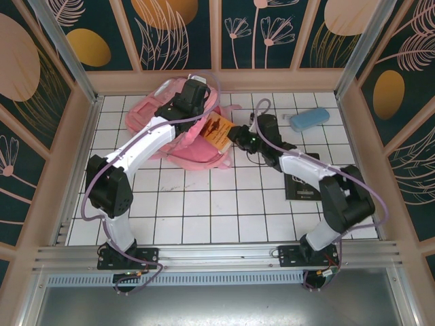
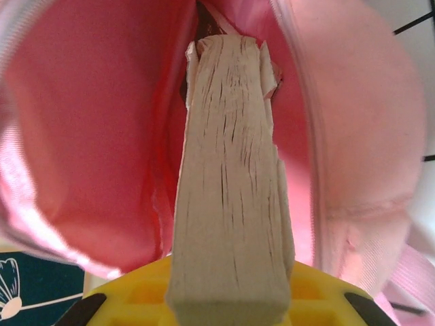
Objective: Pack books, pencil case, and school supplies into a backpack
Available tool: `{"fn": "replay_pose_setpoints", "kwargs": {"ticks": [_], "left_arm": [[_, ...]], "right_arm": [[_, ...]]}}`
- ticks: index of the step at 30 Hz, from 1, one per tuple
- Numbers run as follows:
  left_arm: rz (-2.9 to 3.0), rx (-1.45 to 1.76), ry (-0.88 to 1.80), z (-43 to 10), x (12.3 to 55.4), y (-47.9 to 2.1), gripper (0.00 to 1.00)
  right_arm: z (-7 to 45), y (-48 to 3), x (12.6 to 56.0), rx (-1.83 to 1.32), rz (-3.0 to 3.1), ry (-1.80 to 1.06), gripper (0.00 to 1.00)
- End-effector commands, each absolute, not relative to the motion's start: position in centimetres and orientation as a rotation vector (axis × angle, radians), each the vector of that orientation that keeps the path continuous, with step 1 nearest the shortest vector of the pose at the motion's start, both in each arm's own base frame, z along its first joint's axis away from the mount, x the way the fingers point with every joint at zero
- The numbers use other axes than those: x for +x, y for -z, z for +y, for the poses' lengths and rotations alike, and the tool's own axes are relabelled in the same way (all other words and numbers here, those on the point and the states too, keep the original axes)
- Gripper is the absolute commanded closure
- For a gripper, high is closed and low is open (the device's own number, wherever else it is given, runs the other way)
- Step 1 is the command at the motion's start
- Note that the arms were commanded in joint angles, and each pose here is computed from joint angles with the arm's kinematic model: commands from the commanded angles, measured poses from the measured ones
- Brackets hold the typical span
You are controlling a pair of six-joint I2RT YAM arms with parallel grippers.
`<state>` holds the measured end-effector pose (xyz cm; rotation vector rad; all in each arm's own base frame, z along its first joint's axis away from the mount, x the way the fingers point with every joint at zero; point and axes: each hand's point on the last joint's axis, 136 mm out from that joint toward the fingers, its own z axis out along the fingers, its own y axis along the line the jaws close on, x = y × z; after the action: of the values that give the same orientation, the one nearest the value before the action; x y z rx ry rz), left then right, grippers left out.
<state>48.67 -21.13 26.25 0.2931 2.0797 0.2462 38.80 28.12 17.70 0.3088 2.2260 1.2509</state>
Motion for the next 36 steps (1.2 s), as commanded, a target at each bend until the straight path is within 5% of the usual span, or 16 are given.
{"fn": "replay_pose_setpoints", "kwargs": {"ticks": [1, 25, 29, 36], "left_arm": [[1.846, 0.13, -0.097, -21.3, 48.5, -35.5, 0.9], [1.837, 0.107, -0.058, -20.6, 47.2, -36.7, 0.9], [1.842, 0.107, -0.062, -20.5, 47.2, -36.5, 0.9], [1.83, 0.08, -0.091, -19.8, 47.0, -37.0, 0.9]], "right_arm": [[31.6, -23.2, 41.3, 0.235, 2.019, -1.423, 0.89], [41.6, -15.7, 53.4, 0.396, 1.97, -1.43, 0.9], [42.3, -14.6, 54.0, 0.409, 2.025, -1.403, 0.8], [41.2, -16.1, 52.7, 0.363, 2.038, -1.391, 0.46]]}}
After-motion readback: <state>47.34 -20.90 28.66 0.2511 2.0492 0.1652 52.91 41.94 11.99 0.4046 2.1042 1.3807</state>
